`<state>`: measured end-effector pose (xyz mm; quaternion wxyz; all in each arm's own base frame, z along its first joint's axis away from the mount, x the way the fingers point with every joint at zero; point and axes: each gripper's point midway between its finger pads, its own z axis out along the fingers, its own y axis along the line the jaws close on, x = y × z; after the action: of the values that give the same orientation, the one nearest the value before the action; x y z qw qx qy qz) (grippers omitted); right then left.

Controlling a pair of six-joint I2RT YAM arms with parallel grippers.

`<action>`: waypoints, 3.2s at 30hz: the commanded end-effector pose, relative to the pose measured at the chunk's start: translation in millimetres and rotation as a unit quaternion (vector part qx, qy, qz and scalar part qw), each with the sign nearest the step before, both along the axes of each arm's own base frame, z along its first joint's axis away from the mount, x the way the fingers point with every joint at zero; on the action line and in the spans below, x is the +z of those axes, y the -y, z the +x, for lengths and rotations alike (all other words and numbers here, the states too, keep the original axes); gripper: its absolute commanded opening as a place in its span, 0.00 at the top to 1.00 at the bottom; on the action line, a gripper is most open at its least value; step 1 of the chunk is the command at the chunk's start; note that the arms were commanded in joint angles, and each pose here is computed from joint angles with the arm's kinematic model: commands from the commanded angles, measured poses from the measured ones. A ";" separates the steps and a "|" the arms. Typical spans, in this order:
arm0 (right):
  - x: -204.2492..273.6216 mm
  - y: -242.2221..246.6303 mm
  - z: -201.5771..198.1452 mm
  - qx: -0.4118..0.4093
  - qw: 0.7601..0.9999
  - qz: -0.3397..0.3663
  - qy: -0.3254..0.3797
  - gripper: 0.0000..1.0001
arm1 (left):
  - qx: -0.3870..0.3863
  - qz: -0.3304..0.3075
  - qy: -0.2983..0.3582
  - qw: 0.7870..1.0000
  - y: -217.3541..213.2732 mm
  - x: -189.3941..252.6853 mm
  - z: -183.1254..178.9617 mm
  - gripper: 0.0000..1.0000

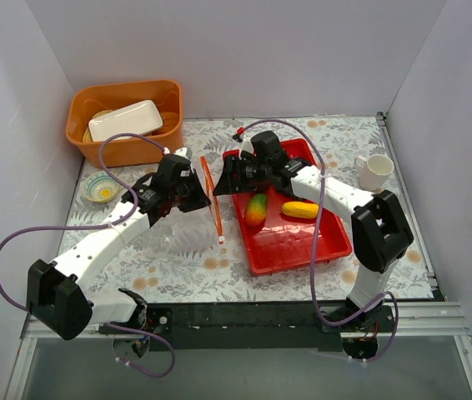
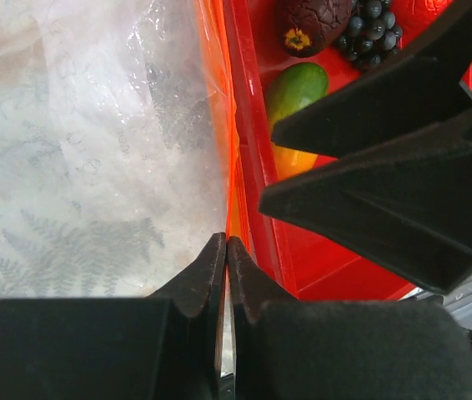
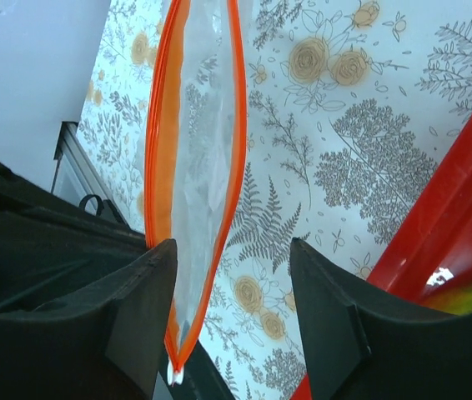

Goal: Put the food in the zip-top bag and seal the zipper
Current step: Open the zipper of the food storage bag at the center of the board.

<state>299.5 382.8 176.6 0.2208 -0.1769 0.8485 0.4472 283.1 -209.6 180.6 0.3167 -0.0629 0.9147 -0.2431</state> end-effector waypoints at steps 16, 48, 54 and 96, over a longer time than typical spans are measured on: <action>-3.6 -30.4 6.2 0.026 0.999 0.025 -0.011 0.94 | 0.027 0.013 0.014 0.999 -14.5 13.3 -4.3 1.00; -9.0 -53.7 1.4 -0.109 0.992 -0.056 0.027 0.99 | 0.084 0.188 0.003 0.979 -73.9 49.2 4.1 0.70; -2.8 -58.6 -7.7 -0.084 0.996 -0.036 0.021 0.99 | 0.057 0.110 0.007 0.992 -43.6 38.7 5.9 0.51; 16.1 -57.7 -5.2 -0.077 0.996 -0.031 0.044 0.99 | 0.070 0.127 0.006 0.989 -30.2 -19.6 3.8 0.59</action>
<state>287.9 435.1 146.5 0.2453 -0.1298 0.8885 0.3655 284.8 -181.1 161.2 0.3300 -0.0795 0.9336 -0.1148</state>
